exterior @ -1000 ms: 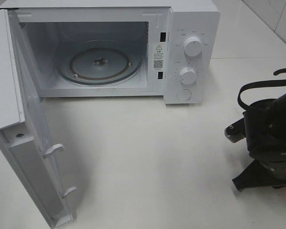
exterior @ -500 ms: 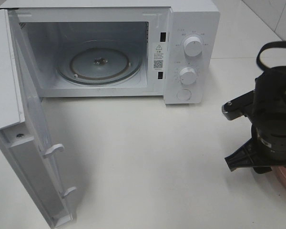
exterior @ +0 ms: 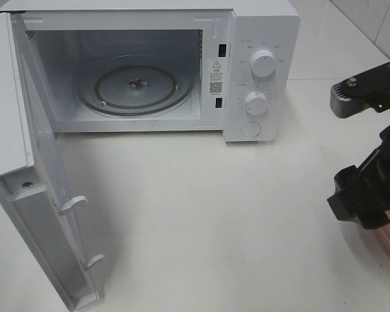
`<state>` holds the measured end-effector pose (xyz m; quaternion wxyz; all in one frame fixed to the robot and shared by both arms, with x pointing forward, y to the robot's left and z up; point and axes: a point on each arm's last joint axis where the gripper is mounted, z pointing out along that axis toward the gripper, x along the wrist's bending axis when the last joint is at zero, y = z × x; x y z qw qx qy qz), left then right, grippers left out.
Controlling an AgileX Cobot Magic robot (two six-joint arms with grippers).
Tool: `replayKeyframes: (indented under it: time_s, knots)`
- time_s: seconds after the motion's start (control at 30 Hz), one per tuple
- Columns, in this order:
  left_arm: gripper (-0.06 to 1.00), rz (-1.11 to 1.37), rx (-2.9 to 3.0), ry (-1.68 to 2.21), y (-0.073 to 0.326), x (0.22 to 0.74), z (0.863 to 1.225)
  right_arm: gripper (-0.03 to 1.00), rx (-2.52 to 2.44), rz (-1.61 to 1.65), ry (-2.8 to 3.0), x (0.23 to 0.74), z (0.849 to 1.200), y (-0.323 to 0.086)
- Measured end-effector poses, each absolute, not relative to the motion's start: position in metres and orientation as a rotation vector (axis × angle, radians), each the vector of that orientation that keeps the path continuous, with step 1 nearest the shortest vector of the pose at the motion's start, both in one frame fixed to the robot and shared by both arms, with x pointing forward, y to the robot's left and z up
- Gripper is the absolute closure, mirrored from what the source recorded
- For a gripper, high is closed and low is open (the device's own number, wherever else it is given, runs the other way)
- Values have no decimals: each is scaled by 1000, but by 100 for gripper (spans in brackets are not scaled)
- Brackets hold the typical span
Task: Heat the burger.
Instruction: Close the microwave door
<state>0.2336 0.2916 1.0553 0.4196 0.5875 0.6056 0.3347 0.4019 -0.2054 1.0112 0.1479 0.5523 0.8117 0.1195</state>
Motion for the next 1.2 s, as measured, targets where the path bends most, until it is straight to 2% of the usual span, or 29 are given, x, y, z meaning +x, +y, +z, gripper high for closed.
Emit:
replayKeyframes:
  time_s: [0.03, 0.1, 0.2, 0.7, 0.9, 1.2]
  knots:
    - [-4, 839, 1473, 1518, 292, 234, 1055, 22, 1589, 344, 2335, 402, 1011, -205]
    - [-4, 839, 1473, 1518, 292, 234, 1055, 15, 1553, 424, 2361, 389, 1026, -211]
    - [-4, 839, 1473, 1518, 292, 234, 1055, 13, 1534, 459, 2364, 375, 1037, -219]
    - [-4, 839, 1473, 1518, 292, 234, 1055, 20, 1507, 500, 2327, 313, 1067, -265]
    - [-4, 839, 1473, 1518, 292, 234, 1055, 20, 1489, 602, 2277, 297, 1070, -276]
    - [-4, 839, 1473, 1518, 292, 234, 1055, 20, 1561, 719, 2060, 269, 1054, -300]
